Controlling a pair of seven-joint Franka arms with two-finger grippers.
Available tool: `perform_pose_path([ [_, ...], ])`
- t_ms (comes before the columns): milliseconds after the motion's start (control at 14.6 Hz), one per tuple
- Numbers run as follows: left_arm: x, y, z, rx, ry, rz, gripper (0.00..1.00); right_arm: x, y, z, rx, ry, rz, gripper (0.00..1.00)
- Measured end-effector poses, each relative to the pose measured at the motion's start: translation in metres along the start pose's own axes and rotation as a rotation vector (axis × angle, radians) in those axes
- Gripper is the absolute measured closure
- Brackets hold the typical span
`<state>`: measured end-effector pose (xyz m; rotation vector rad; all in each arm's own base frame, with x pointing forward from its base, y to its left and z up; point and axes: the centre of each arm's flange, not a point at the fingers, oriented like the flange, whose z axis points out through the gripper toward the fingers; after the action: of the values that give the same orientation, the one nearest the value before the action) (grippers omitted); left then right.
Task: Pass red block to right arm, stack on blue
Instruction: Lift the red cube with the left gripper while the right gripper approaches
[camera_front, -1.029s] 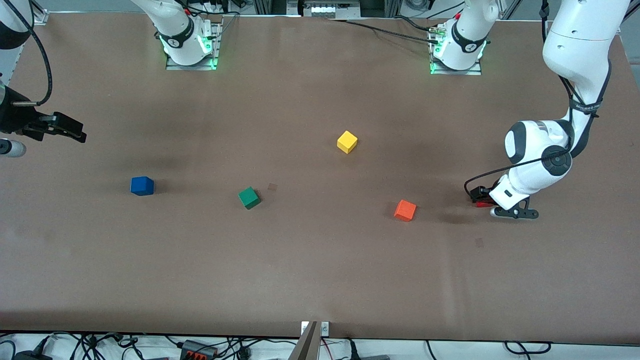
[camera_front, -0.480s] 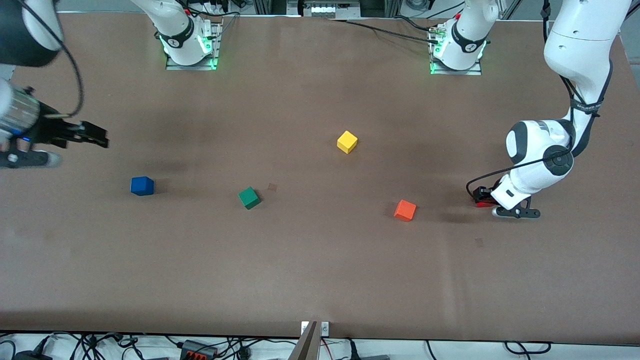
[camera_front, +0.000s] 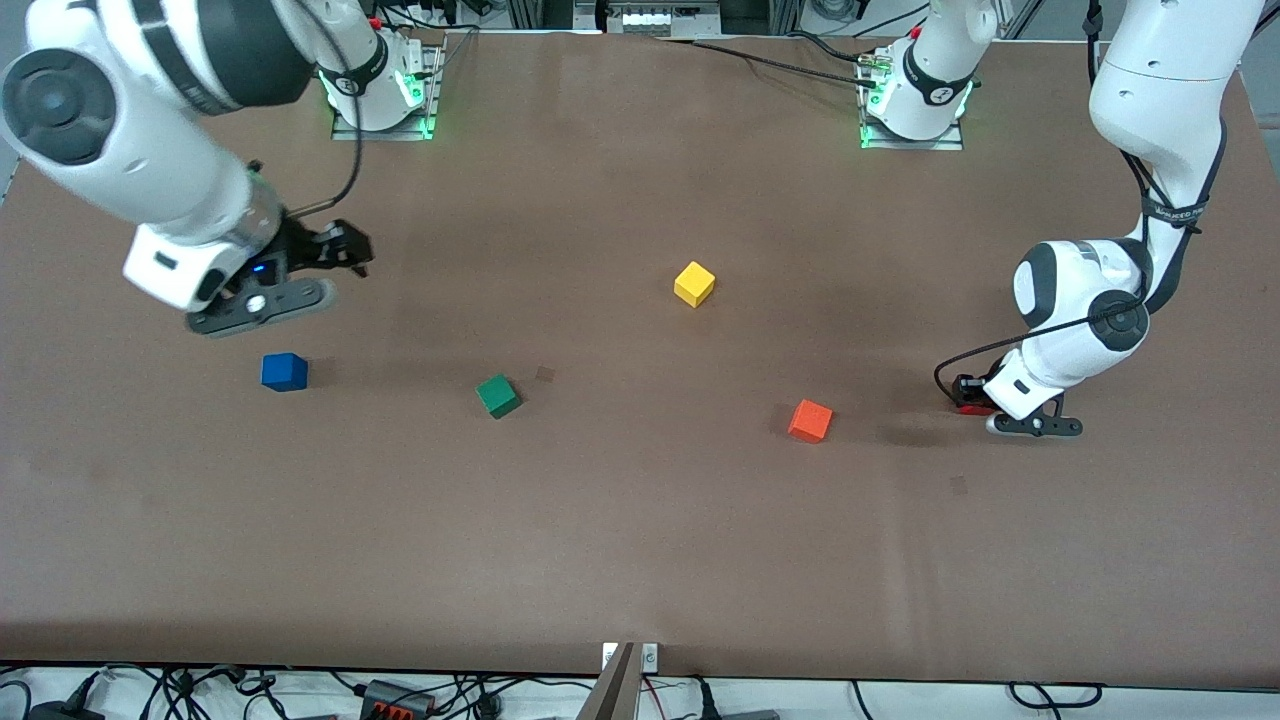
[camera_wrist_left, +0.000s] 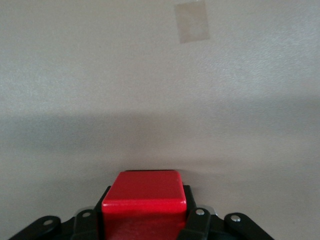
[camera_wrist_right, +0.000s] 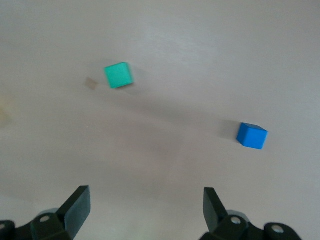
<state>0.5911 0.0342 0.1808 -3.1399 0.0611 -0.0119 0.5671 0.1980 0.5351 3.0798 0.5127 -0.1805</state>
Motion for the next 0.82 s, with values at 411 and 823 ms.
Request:
perform_pose_path([
  [411, 0.042, 0.027, -0.110, -0.024, -0.203, 0.078, 0.44, 0.009, -0.005, 0.008, 0.344, -0.009, 0.040, 0.00],
  [823, 0.053, 0.117, -0.224, -0.207, -0.198, 0.369, 0.44, 0.044, 0.057, 0.058, 0.837, 0.017, 0.131, 0.00],
])
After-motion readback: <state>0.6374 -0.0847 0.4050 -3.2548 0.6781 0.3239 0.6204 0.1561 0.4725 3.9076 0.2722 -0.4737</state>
